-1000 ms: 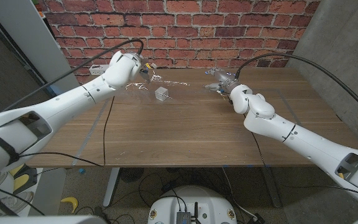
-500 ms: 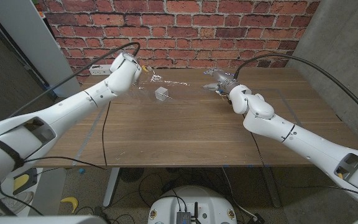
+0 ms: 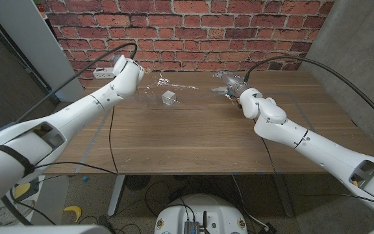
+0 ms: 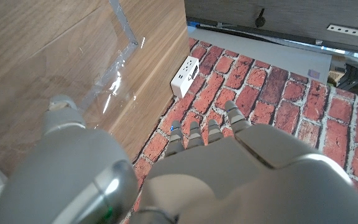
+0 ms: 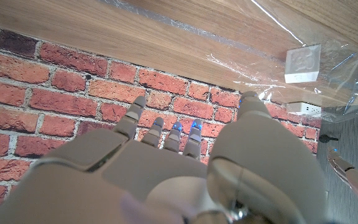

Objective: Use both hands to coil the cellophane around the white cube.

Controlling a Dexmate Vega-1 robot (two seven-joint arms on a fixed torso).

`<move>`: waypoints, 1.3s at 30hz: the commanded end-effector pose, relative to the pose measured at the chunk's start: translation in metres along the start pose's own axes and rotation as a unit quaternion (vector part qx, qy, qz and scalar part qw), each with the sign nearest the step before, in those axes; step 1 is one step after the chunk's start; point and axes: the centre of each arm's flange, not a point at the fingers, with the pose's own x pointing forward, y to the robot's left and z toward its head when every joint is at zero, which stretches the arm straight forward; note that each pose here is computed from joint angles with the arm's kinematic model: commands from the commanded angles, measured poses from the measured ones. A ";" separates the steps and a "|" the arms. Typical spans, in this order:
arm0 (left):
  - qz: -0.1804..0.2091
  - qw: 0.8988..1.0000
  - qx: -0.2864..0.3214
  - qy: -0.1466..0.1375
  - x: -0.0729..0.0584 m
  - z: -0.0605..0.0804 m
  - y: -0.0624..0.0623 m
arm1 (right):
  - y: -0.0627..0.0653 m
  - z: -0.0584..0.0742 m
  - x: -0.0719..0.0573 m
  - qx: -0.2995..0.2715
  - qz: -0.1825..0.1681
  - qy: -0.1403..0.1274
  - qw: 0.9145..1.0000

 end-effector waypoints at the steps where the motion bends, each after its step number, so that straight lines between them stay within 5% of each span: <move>1: -0.041 0.997 -0.039 0.049 0.025 -0.013 -0.017 | -0.001 0.000 0.000 0.005 0.004 0.000 1.000; 11: -0.062 0.993 -0.064 0.071 0.043 -0.015 -0.025 | -0.002 -0.001 0.000 0.011 0.003 -0.002 1.000; 27: -0.092 0.978 -0.182 -0.038 0.074 0.009 -0.038 | -0.007 0.001 0.001 0.006 0.003 -0.005 1.000; 39: 0.108 0.961 -0.253 -0.027 0.050 0.009 -0.029 | -0.006 -0.002 0.002 0.013 0.007 -0.006 1.000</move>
